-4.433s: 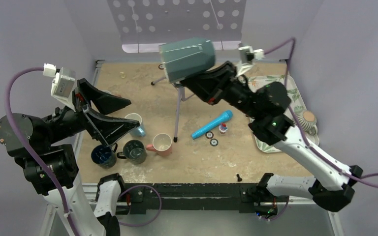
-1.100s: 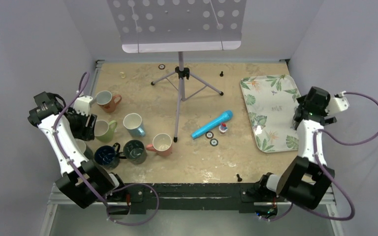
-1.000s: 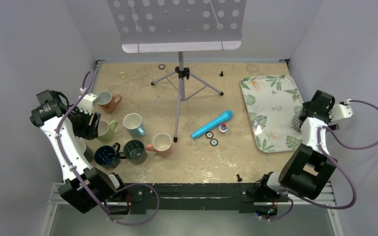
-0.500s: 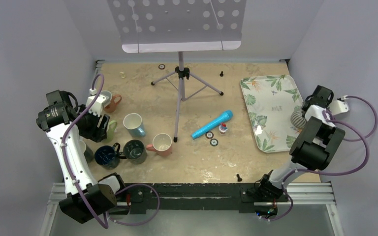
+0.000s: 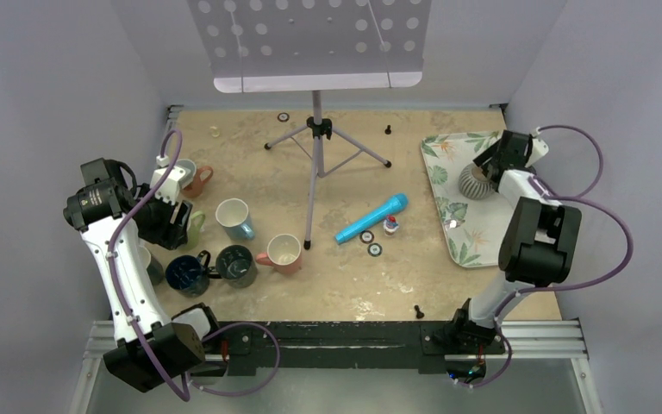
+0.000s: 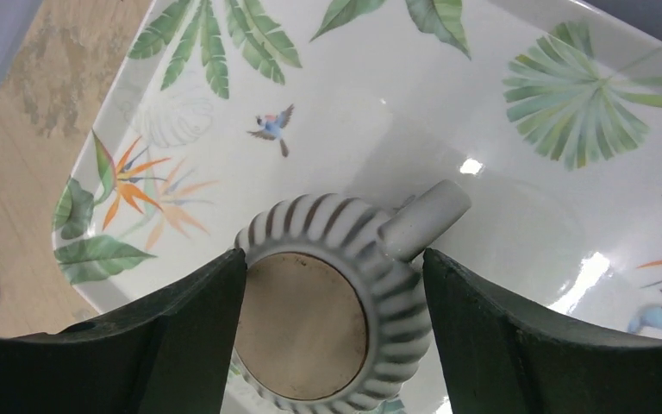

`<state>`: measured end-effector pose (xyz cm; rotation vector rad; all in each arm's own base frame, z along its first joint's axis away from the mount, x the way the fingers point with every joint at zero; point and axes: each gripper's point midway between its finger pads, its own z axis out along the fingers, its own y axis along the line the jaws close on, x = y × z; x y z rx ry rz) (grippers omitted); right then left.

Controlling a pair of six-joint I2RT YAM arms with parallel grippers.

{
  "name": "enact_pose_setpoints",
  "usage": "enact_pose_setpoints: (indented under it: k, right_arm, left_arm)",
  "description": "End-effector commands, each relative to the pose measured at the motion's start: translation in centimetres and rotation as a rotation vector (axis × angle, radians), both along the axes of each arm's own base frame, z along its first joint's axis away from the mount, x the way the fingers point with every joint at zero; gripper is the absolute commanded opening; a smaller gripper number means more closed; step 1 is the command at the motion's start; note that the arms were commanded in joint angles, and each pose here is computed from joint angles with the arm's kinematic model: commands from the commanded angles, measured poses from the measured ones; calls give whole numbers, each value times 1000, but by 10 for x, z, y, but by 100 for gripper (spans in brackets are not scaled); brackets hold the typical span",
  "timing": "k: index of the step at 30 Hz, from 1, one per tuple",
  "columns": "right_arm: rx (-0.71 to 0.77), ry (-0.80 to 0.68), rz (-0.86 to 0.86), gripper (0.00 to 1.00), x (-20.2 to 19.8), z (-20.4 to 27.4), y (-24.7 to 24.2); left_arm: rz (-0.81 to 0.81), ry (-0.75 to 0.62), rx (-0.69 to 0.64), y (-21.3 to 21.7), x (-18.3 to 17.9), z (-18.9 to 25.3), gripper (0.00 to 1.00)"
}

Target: Turn the mug right side up

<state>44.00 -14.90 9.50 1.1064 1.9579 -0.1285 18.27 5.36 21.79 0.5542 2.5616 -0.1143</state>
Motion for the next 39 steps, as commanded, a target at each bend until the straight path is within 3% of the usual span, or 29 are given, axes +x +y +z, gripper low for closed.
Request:
enact_pose_setpoints:
  k: [1,4,9,18,24,35,36,38,39]
  right_arm:
    - [-58,22,-2,80,-10,32,-15]
    - [-28,38,-5,90,-6,36,-16]
    - [68,-3,-109,94,-10,34,-28]
    - [240,17,-190,93,-3,-7,-29]
    - [318,47,-193,85,8,-31,-25]
    - [287,33,-134,30,10,-31,-23]
    - [273,25,-121,23,10,-27,-24]
    - [255,10,-73,0,10,-18,-20]
    - [250,3,-45,0,11,-14,-18]
  left_arm:
    - [-23,-39,8,-2,3,7,69]
    - [-17,-42,5,-2,5,7,69]
    - [-17,-47,-10,-7,1,7,69]
    - [-34,-90,-18,-13,0,9,69]
    - [-50,-117,5,-11,2,6,69]
    - [-55,-120,22,-8,5,3,69]
    - [-55,-119,23,-8,5,3,69]
    - [-54,-116,23,-8,5,2,69]
    - [-55,-115,21,-8,4,1,69]
